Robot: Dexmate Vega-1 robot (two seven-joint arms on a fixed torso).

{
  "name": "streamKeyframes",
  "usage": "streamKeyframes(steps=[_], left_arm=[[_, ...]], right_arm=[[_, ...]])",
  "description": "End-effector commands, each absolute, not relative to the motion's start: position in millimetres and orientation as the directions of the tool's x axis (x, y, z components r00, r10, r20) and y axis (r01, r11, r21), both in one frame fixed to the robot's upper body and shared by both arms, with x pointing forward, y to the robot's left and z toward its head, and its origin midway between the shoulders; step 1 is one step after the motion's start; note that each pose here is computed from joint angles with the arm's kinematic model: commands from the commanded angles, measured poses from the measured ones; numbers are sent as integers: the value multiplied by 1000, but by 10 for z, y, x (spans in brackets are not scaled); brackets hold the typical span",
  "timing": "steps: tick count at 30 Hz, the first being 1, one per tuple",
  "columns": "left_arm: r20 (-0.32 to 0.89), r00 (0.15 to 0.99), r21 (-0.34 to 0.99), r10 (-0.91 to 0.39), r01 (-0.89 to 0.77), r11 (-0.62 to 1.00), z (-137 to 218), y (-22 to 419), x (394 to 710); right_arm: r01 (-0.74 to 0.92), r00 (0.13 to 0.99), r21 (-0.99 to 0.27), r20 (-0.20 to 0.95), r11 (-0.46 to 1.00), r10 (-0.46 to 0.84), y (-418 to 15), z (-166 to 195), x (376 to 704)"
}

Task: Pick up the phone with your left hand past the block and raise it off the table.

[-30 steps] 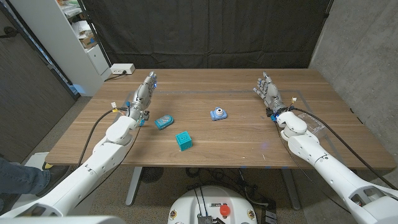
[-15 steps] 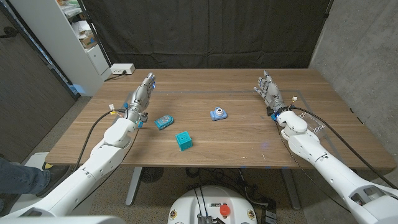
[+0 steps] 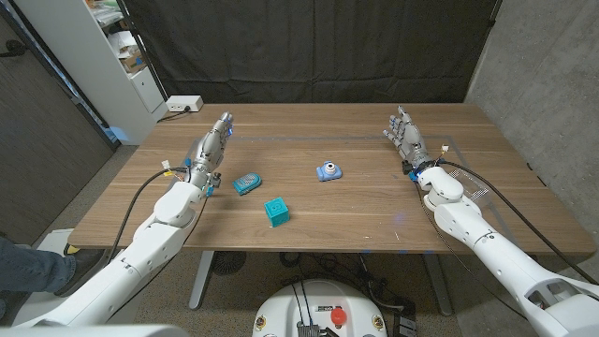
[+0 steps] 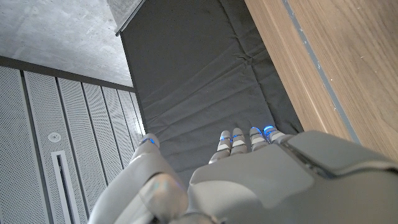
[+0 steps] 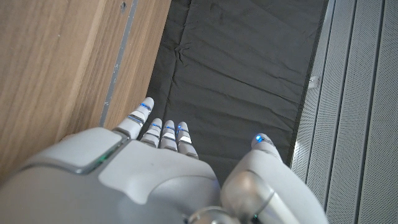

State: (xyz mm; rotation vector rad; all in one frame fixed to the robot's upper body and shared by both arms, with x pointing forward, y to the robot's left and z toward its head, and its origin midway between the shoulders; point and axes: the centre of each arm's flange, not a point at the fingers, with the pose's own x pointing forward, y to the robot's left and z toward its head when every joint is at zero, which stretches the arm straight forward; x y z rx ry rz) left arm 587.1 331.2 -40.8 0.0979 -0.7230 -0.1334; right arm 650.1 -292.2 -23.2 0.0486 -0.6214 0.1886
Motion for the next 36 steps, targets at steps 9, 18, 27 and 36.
streamKeyframes(steps=[9, 18, 27, 36], left_arm=[[660, 733, 155, -165, 82, 985, -541, 3397, 5802], [663, 732, 185, -158, 44, 982, -576, 3452, 5765], [680, 719, 225, -143, -19, 974, -576, 3525, 5662], [678, 723, 254, -135, -57, 966, -612, 3545, 5630]], right_arm=[[-188, 781, -7, 605, 982, 154, -2943, -289, 6503], [-180, 783, -17, 603, 984, 154, -2930, -302, 6510], [-171, 783, -25, 604, 985, 152, -2921, -311, 6479], [-175, 776, -25, 611, 984, 154, -2902, -296, 6471]])
